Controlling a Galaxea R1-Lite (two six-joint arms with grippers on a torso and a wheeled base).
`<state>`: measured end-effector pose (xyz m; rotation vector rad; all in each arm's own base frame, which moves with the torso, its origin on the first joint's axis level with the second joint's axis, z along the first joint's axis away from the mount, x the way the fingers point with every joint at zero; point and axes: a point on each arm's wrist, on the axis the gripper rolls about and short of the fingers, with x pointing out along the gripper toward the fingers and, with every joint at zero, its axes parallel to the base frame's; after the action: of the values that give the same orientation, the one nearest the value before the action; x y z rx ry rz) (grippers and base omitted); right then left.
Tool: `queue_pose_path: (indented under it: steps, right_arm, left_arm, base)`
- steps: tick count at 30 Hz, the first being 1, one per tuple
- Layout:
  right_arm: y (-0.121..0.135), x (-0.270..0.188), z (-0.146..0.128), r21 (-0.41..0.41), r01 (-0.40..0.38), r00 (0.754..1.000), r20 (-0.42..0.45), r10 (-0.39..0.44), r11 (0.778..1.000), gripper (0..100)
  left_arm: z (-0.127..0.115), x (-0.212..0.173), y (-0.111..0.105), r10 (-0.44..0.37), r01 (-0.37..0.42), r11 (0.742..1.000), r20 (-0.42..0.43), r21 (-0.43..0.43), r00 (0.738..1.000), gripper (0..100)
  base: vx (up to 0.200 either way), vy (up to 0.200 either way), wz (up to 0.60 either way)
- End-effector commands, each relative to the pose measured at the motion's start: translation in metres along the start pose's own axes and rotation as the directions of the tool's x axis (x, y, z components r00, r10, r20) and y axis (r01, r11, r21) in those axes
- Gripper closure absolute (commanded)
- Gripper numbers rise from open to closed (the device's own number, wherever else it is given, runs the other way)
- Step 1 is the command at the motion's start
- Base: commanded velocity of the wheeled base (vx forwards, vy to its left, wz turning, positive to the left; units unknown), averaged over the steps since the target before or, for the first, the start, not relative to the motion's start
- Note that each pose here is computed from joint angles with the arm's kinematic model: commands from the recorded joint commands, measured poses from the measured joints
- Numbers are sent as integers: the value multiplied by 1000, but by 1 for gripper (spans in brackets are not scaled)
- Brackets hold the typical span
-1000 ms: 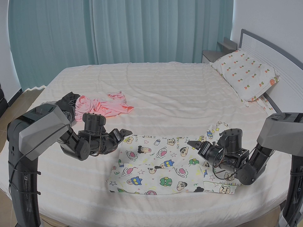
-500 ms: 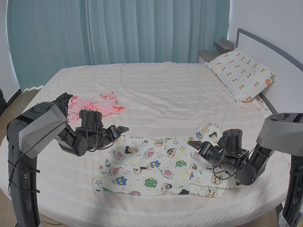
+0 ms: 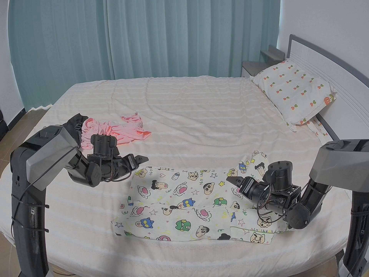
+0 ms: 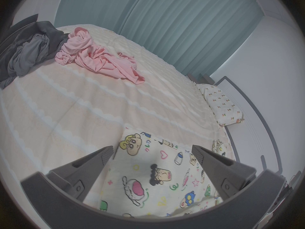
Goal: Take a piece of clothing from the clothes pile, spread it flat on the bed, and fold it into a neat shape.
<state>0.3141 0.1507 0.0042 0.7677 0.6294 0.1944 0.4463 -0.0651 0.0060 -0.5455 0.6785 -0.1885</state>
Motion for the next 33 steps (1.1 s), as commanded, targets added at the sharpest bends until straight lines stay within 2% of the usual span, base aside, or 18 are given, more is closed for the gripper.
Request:
queue_pose_path:
  steps: [1,6,17,29,33]
  right_arm:
    - [-3,2,-4,-3,12,1000,-9,-12,1000,0]
    - [-3,2,-5,-7,14,1000,-12,-14,1000,0]
    - [-4,4,-3,-14,25,1000,4,-25,1000,0]
    - [-6,6,-3,-13,28,1000,3,-28,1000,0]
    - [-4,4,0,-12,22,1000,13,-22,1000,0]
  left_arm:
    - [-7,21,15,16,-16,1000,-13,0,1000,0]
    - [-1,30,19,11,-11,1000,6,0,1000,0]
    - [-16,58,31,16,-16,1000,-15,-1,1000,0]
    - [-30,79,14,-26,26,999,-29,28,999,0]
    - [-27,84,9,-31,31,999,-25,33,999,0]
  base:
    - [0,0,0]
    - [0,0,0]
    - [0,0,0]
    - [0,0,0]
    - [0,0,0]
